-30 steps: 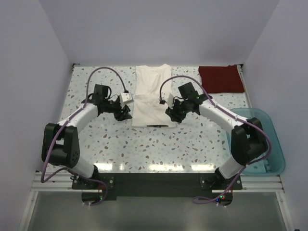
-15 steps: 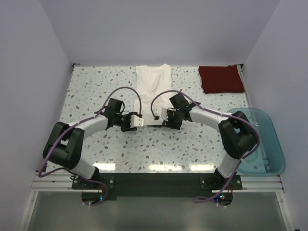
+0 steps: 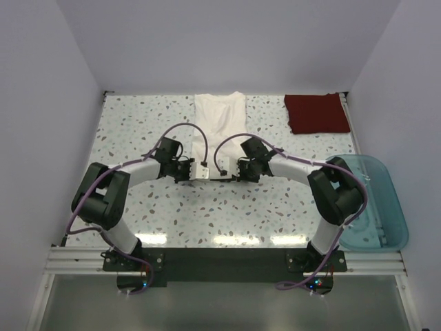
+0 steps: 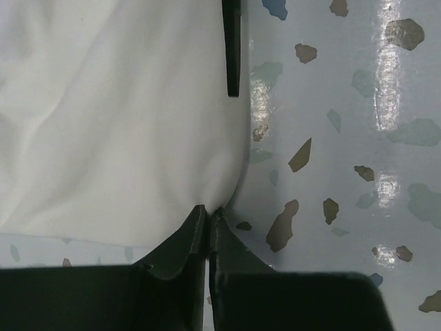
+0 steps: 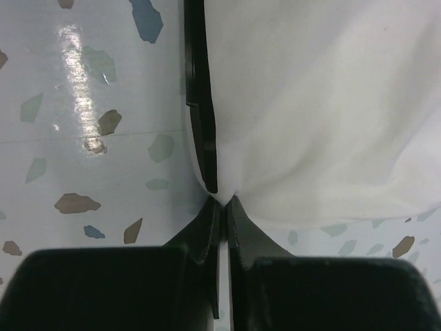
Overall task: Fold and stack the t-shirts
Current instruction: Fold the tshirt
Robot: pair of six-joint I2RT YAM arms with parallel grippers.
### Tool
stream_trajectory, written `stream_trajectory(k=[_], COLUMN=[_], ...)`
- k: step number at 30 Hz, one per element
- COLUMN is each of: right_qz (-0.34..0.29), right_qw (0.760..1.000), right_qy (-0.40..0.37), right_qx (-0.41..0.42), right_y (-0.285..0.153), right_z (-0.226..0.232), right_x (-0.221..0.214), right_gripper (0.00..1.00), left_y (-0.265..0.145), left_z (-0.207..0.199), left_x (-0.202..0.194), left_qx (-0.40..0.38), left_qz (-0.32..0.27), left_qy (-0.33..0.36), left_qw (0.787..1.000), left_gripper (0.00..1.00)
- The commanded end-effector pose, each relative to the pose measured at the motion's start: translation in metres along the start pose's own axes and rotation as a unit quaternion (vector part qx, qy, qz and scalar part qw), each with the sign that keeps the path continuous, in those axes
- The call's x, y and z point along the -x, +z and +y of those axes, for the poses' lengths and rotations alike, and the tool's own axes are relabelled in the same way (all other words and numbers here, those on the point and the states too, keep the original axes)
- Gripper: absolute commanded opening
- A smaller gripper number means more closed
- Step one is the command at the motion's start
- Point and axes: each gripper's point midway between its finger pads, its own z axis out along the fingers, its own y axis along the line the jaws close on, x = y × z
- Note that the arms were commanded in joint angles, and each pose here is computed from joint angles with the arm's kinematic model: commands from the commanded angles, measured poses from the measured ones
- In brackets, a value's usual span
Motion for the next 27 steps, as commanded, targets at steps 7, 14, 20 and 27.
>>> stream_trajectory(k=[7,14,20,27], right_qz=[-0.043,-0.062,-0.067,-0.067], right_qw=[0.998,0.996,0.996,0.994], right_qy=[0.035,0.028,0.030,0.030], right_qx=[-0.036,-0.061,-0.041,0.076], right_y=[-0.062,-0.105,-0.124,-0.146], right_z=[-0.047,-0.079,-0.056,0.063], right_x=[0.036,0.052,0.051,0.049], right_gripper=[0.00,0.00,0.00,0.00], left_y=[-0.044,-0.080,-0.091,-0.104], left_z=[0.055,0.094,0.073,-0.050], left_x=[0.047,0.082,0.094,0.107], left_qx=[0.025,0.070,0.050,-0.098], left_qz=[-0.034,-0.056,-0.065,-0.072], left_qy=[-0.032,-0.029,-0.027,-0.016], left_qw=[0.999,0.996,0.996,0.992], left_gripper=[0.00,0.00,0.00,0.00])
